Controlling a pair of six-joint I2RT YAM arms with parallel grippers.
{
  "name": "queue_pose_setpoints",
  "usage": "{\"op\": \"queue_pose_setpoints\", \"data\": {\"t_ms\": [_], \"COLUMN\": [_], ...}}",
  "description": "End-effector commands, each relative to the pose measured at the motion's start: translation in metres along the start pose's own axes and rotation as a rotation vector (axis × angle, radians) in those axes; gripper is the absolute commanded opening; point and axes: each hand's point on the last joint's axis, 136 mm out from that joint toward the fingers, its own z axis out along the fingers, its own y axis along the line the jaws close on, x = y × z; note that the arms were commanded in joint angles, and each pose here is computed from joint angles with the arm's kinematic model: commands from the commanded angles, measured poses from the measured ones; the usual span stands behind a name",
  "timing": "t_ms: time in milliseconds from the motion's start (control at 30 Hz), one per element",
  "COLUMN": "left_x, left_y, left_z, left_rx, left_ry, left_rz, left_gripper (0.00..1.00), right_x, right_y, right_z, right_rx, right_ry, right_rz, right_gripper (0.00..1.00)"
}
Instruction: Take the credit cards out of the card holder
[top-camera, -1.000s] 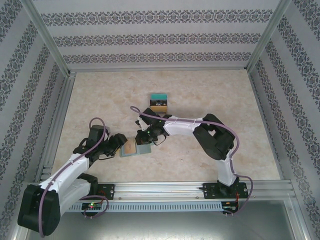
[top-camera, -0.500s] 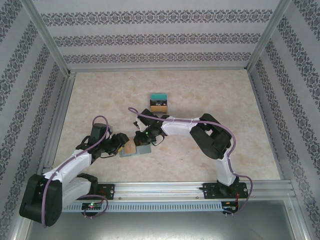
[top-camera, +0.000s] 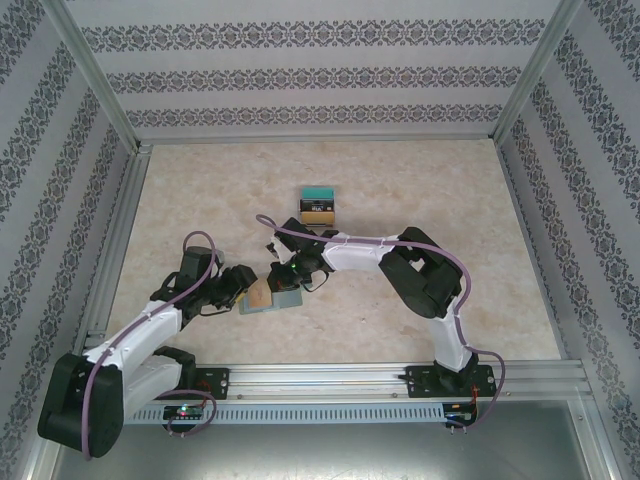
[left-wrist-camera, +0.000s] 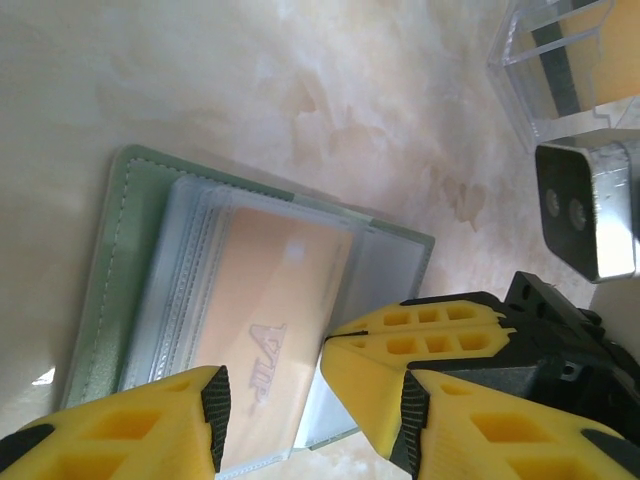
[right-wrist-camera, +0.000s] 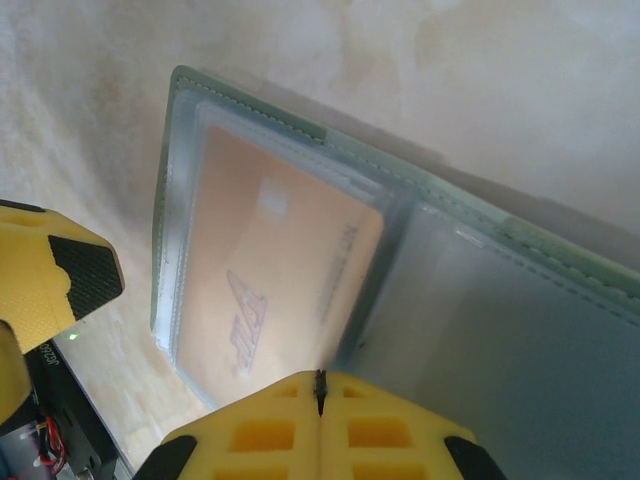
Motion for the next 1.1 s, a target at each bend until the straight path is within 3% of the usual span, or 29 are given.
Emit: {"op": "queue_pose_setpoints", "data": {"t_ms": [0, 267, 567, 1067], "left_x": [-0.010, -0.009, -0.008, -0.003], "left_y": [-0.006, -0.006, -0.007, -0.010], "left_z": [-0.007, -0.008, -0.006, 0.004], "left_rx": [-0.003, 0.002, 0.007, 0.042], "left_ry": [-0.039, -0.035, -0.023, 0.026], "left_rz": [0.020, 0.022, 0.024, 0.021], "left_gripper": [0.51, 0.51, 0.52, 0.51], "right_x": [-0.002, -0.003, 0.014, 0.023], "right_y": [0.018, 0.017, -0.011, -0.023], "right_z": [-0.002, 0.002, 0.021, 0.019], "right_rx": [-0.042, -0.047, 0.013, 0.050], "right_ry": [-0.004, 0.010, 0.074, 0.074], "right_rz": [-0.029, -0.024, 0.020, 0.027], "right_gripper": [0.01, 0.01, 0.01, 0.02]}}
